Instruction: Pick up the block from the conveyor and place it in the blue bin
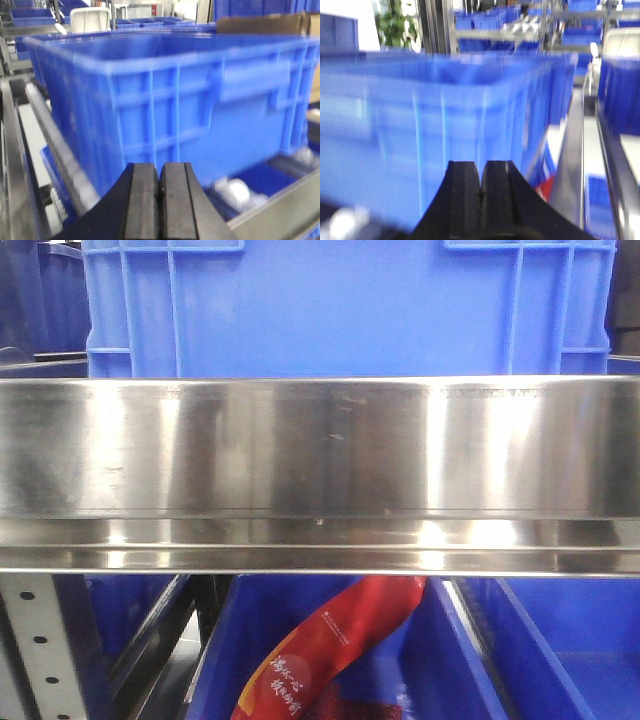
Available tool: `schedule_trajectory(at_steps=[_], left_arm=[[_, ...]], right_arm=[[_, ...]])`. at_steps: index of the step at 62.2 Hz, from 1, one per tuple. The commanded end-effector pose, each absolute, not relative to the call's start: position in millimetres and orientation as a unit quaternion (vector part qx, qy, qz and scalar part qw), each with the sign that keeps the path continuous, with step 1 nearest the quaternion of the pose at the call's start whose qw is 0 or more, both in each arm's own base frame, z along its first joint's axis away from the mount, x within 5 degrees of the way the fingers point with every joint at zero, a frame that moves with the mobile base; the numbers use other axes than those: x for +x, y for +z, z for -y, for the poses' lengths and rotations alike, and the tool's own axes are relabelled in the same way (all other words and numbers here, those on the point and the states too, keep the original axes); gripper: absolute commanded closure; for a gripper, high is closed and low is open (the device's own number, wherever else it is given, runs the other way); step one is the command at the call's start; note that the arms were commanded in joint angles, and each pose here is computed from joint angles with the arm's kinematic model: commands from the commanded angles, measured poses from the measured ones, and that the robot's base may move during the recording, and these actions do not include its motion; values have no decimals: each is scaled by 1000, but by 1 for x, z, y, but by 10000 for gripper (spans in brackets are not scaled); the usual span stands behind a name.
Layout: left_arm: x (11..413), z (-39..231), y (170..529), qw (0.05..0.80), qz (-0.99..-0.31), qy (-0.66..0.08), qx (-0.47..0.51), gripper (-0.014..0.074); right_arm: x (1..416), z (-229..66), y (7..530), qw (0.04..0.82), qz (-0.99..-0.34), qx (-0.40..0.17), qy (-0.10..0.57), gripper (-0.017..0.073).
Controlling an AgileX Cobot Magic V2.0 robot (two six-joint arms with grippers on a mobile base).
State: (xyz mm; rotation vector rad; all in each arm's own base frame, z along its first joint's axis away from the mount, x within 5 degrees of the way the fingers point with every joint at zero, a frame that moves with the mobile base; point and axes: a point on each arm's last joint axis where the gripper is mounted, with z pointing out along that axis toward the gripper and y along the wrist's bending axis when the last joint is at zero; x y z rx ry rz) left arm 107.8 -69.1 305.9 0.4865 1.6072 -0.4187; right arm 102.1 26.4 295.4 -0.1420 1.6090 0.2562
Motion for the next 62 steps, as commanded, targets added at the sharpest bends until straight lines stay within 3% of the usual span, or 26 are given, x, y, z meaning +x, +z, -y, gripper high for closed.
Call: schedule_trajectory(at_steps=[1,46,62], left_arm=[[101,64,302,658,-699,-188,205,704],[96,60,308,680,-679,-193,197,704],[96,60,308,680,-679,-193,197,704]], right_arm=[[93,-24,284,694,-709,-64,111,727],[84,-21,280,708,-694,-63,111,727],[73,-5,251,732,-679,-1,49,727]])
